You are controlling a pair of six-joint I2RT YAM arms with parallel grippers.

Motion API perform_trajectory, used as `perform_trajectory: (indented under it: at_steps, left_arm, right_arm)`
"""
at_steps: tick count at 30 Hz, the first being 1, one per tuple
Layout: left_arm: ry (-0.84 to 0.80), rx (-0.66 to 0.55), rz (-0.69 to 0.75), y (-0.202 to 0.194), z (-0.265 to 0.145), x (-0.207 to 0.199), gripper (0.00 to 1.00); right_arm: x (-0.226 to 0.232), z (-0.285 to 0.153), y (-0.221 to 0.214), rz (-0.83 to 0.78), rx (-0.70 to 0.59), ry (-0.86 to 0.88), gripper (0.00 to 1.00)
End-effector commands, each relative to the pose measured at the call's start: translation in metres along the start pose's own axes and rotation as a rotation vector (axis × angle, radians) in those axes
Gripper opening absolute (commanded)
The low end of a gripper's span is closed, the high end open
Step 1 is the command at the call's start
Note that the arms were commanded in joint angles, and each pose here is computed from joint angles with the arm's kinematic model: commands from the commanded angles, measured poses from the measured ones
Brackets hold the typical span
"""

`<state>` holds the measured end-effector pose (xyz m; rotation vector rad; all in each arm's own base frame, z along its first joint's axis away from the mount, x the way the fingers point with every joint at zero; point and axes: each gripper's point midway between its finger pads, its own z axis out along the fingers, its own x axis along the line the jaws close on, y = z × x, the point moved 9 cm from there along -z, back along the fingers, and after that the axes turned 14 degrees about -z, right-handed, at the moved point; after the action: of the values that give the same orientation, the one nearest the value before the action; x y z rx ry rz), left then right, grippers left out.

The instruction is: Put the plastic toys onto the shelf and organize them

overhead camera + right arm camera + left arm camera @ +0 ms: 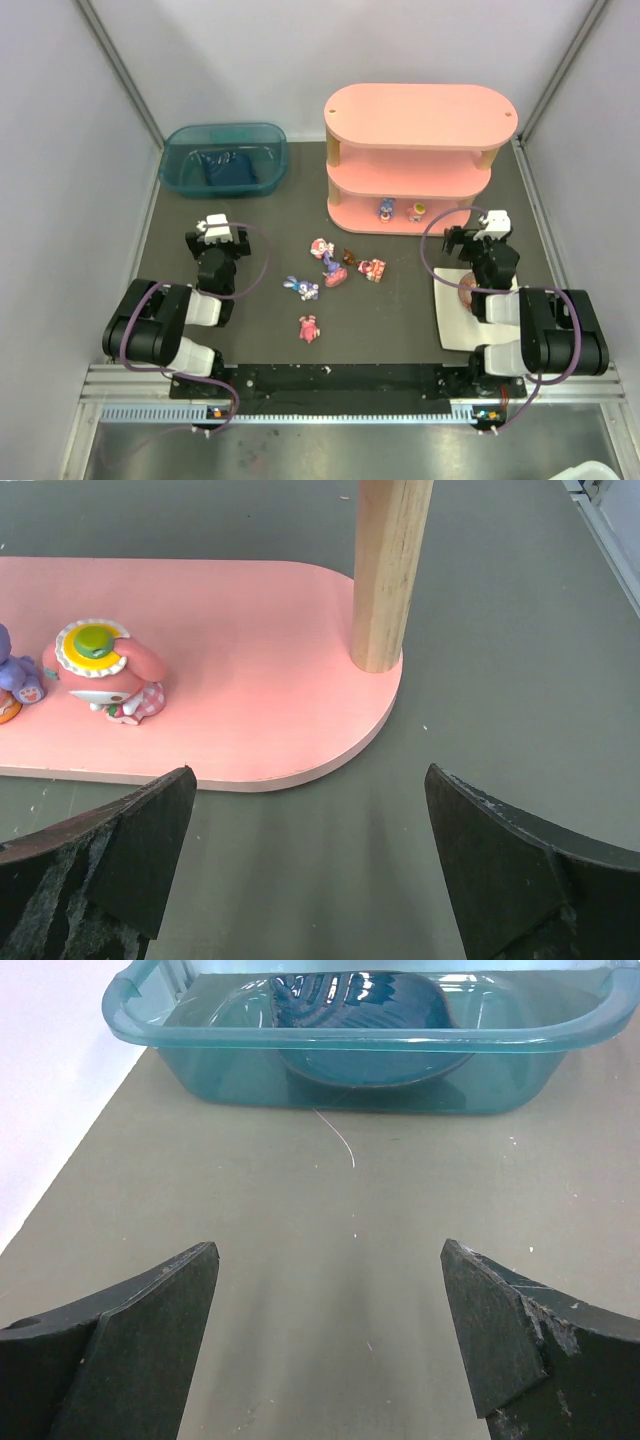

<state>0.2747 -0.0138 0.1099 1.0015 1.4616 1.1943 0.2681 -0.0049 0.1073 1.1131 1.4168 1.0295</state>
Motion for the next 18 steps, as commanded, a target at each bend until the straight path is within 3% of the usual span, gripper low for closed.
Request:
perform_trajectory:
  at_steps: [1,18]
  left_arm:
    - [-0.015,-0.076,-0.036,0.0179,0.0068,-0.0057,0.99]
    - [-0.016,-0.081,-0.039,0.0189,0.0068,-0.0059,0.99]
  right_arm:
    - [-0.0005,0.0049,0.0133,-0.002,-0.061,0.005,0.99]
    - [-0.0009,0.0049,0.0132,-0.002,-0.061,0.004,0.99]
